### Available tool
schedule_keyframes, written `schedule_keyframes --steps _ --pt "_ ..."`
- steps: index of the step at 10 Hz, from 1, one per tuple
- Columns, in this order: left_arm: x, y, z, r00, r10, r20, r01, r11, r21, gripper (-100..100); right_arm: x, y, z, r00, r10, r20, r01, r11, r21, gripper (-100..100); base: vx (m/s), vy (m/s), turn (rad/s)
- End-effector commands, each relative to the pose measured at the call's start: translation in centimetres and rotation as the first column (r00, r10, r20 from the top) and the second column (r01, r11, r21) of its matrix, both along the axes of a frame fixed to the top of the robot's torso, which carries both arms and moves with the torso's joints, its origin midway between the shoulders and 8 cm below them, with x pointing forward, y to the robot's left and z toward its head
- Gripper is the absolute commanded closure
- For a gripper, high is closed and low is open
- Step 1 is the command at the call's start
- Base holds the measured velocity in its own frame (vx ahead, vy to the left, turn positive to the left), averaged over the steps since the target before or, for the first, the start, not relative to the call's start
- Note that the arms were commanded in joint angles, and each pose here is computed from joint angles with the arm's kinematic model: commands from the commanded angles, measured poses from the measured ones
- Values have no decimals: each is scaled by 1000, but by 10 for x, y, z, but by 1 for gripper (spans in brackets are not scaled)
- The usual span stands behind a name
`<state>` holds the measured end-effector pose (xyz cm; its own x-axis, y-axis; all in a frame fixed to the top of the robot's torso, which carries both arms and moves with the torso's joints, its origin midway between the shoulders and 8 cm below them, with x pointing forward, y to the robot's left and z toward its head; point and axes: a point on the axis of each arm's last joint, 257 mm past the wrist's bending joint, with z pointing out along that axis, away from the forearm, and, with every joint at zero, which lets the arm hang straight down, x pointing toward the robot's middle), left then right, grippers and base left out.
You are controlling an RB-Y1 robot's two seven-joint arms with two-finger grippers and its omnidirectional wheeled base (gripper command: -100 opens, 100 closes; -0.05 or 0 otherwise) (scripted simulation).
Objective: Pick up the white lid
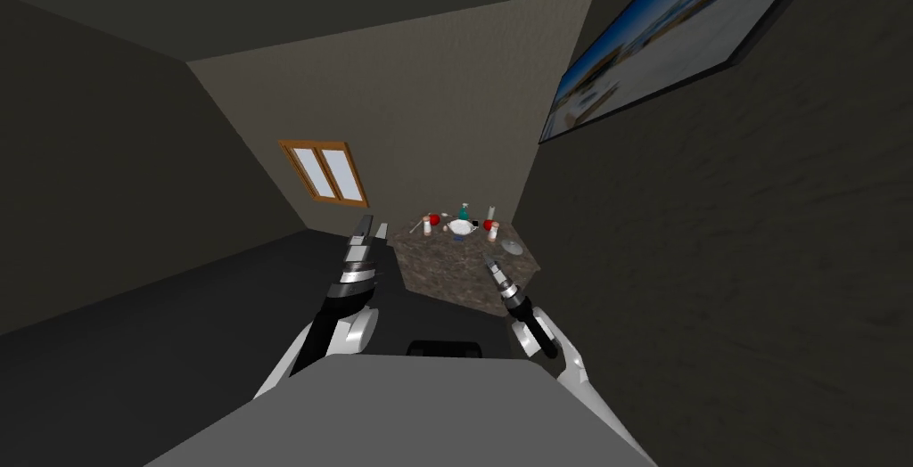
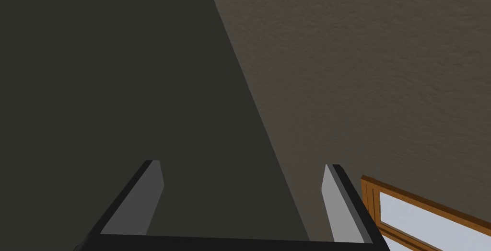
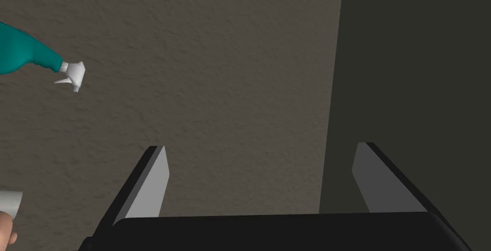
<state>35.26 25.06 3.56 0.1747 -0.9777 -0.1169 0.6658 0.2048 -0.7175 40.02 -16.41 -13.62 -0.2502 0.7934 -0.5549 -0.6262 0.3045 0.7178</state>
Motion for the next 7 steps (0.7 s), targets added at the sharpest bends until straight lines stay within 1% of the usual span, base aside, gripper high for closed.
schedule_keyframes --steps 1,2,3,4,5,6,7 --pt "0 0 0 1000 0 0 0 1000 0 0 -2 2 -9 1000 19 -4 -20 998 -53 -100 -55 54 51" --pt "0 0 0 1000 0 0 0 1000 0 0 -5 11 -28 998 59 -7 -60 990 -130 -100 -49 66 103" --pt "0 0 0 1000 0 0 0 1000 0 0 -5 8 -31 998 60 -12 -62 987 -145 -100 -44 54 46" --pt "0 0 0 1000 0 0 0 1000 0 0 -10 16 -49 994 106 -13 -106 969 -223 -100 -49 59 91" --pt "0 0 0 1000 0 0 0 1000 0 0 -9 11 -54 994 102 -24 -105 966 -237 -100 -34 50 55" --pt "0 0 0 1000 0 0 0 1000 0 0 -17 21 -64 987 160 -12 -156 938 -309 -100 -32 60 102" --pt "0 0 0 1000 0 0 0 1000 0 0 -15 11 -78 989 143 -41 -149 933 -328 -100 -25 49 64"
